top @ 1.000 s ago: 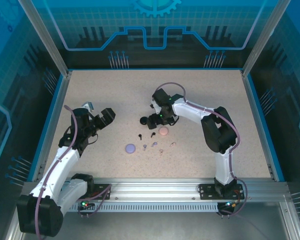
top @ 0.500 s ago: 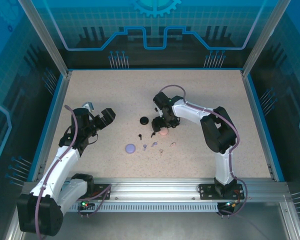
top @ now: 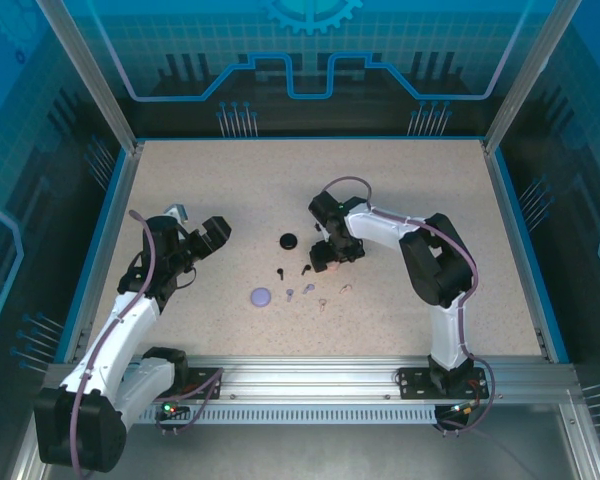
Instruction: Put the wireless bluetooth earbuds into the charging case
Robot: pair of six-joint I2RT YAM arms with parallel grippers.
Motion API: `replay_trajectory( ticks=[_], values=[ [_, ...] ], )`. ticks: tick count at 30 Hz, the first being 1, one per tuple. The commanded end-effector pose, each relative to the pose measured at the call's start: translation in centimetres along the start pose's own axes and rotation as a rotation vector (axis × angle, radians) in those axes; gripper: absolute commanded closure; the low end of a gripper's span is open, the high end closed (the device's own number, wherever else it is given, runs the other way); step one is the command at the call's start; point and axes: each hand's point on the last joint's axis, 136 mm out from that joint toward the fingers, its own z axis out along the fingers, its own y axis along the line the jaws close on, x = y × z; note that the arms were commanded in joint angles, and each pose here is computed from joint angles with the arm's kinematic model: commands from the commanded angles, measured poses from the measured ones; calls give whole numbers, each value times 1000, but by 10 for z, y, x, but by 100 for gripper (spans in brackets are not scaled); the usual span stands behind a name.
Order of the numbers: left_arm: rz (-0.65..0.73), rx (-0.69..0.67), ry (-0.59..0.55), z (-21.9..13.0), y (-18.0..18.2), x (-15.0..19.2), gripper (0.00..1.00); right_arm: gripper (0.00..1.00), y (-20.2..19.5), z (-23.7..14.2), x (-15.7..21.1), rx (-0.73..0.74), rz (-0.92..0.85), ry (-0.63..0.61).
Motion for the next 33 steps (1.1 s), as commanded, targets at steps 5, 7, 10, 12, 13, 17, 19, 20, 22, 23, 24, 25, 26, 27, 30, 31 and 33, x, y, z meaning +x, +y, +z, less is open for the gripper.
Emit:
replay_trajectory(
  ticks=[5, 7, 10, 12, 13, 17, 19, 20, 22, 23, 24, 25, 26, 27, 30, 31, 33],
  values=[
    [-25, 11, 15, -1, -3, 2, 1, 18, -16, -2, 27, 38, 5, 60],
    [-26, 13, 17, -1, -3, 3, 1, 17, -18, -3, 28, 38, 3, 58],
    [-27, 11, 16, 0, -3, 3, 1, 17, -21, -5, 29, 39, 3, 55],
    [-28, 11, 16, 0, -2, 3, 1, 17, -24, -7, 30, 43, 6, 55],
    [-30, 11, 16, 0, -3, 2, 1, 17, -24, -8, 30, 41, 10, 51],
    [-29, 12, 17, 0, -3, 3, 1, 17, -28, -11, 30, 47, 13, 46],
    [-30, 9, 19, 1, -2, 3, 1, 17, -26, -14, 28, 32, -2, 33],
    [-29, 9, 20, 1, -2, 3, 1, 17, -22, -17, 26, 15, -14, 22],
    [-29, 9, 20, 1, -2, 3, 1, 17, -15, -23, 22, -17, -42, -1],
    [-28, 9, 19, 1, -2, 3, 1, 17, -13, -26, 20, -23, -58, -12],
    [-27, 10, 20, 1, -2, 3, 1, 16, -10, -29, 19, -31, -77, -17],
    [-25, 11, 20, 1, -2, 3, 1, 16, -8, -32, 18, -35, -100, -18],
    [-24, 9, 18, 0, -2, 3, 1, 16, -7, -34, 17, -37, -125, -17],
    [-22, 12, 17, 0, -3, 3, 1, 16, -7, -35, 16, -37, -147, -15],
    [-16, 13, 13, -1, -3, 2, 1, 14, -7, -36, 11, -24, -220, -16],
    [-15, 11, 10, -2, -3, 1, 1, 12, -8, -36, 9, -19, -240, -19],
    [-12, 12, 8, -3, -4, 1, 1, 11, -4, -35, 5, -32, -282, -20]
  ],
)
